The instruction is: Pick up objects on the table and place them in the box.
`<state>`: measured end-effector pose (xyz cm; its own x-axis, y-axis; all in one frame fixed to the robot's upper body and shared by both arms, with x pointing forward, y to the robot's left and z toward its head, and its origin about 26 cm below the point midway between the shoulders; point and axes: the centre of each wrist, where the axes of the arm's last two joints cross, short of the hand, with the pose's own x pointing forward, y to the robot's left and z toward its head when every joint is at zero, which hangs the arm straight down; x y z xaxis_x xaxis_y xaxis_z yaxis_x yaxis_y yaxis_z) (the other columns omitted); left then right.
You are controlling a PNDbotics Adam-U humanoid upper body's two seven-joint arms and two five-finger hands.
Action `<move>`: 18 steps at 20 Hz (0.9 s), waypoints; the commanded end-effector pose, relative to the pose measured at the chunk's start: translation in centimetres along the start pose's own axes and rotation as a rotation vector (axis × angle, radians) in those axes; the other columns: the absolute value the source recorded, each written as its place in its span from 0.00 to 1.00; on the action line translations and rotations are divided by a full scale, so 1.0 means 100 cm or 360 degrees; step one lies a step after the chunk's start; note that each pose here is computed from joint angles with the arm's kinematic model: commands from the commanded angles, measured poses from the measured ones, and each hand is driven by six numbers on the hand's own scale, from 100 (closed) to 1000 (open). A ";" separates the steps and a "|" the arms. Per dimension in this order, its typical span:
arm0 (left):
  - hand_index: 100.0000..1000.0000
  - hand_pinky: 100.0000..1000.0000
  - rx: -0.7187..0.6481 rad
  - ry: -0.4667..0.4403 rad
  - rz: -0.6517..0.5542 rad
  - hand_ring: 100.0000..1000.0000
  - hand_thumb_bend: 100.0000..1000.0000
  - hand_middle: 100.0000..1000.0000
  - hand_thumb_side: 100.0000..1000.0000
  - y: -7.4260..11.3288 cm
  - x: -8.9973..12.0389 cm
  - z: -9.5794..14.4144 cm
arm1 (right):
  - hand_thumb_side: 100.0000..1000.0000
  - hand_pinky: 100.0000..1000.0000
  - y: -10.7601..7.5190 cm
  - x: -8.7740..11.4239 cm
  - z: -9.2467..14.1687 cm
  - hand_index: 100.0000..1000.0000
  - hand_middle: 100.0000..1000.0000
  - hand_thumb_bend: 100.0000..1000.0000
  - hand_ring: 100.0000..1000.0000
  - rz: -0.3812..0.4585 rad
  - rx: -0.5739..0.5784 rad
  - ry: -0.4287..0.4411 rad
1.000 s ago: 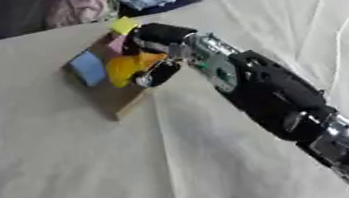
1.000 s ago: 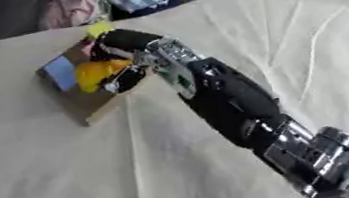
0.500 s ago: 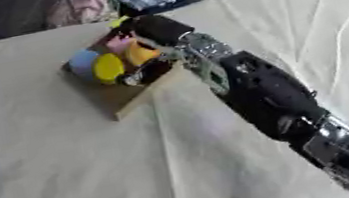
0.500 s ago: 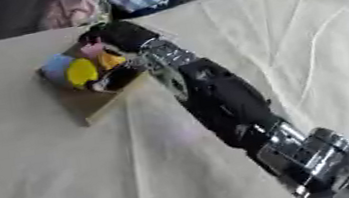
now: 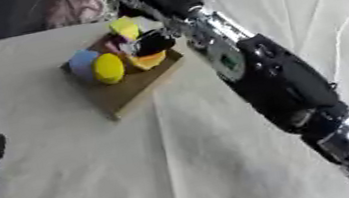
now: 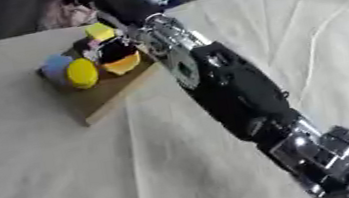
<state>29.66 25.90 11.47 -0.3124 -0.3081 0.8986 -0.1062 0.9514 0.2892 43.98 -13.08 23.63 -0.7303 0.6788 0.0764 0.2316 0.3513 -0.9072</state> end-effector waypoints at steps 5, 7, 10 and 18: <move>0.76 0.66 0.0059 -0.0033 -0.0029 0.52 0.53 0.61 0.43 0.007 0.004 -0.004 | 0.26 0.74 -0.066 0.007 0.058 0.86 0.74 0.02 0.75 -0.0287 -0.0288 -0.0046; 0.76 0.66 0.0066 -0.0043 -0.0030 0.52 0.53 0.61 0.43 0.007 0.005 -0.005 | 0.25 0.72 -0.070 0.006 0.079 0.85 0.73 0.00 0.74 -0.0388 -0.0355 -0.0025; 0.76 0.66 0.0079 -0.0050 -0.0033 0.53 0.53 0.62 0.43 0.007 0.006 -0.006 | 0.26 0.70 -0.067 0.002 0.110 0.82 0.71 0.00 0.72 -0.0531 -0.0459 0.0049; 0.76 0.66 0.0130 -0.0016 -0.0030 0.54 0.51 0.63 0.42 0.008 0.000 -0.002 | 0.20 0.67 -0.039 -0.009 0.177 0.81 0.70 0.00 0.70 -0.0792 -0.0640 0.0345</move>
<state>29.74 26.30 11.21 -0.3029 -0.3128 0.9002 -0.1701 0.9472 0.2719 32.73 -26.20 18.62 -0.6543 0.4860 0.5794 0.1258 0.8254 -0.5504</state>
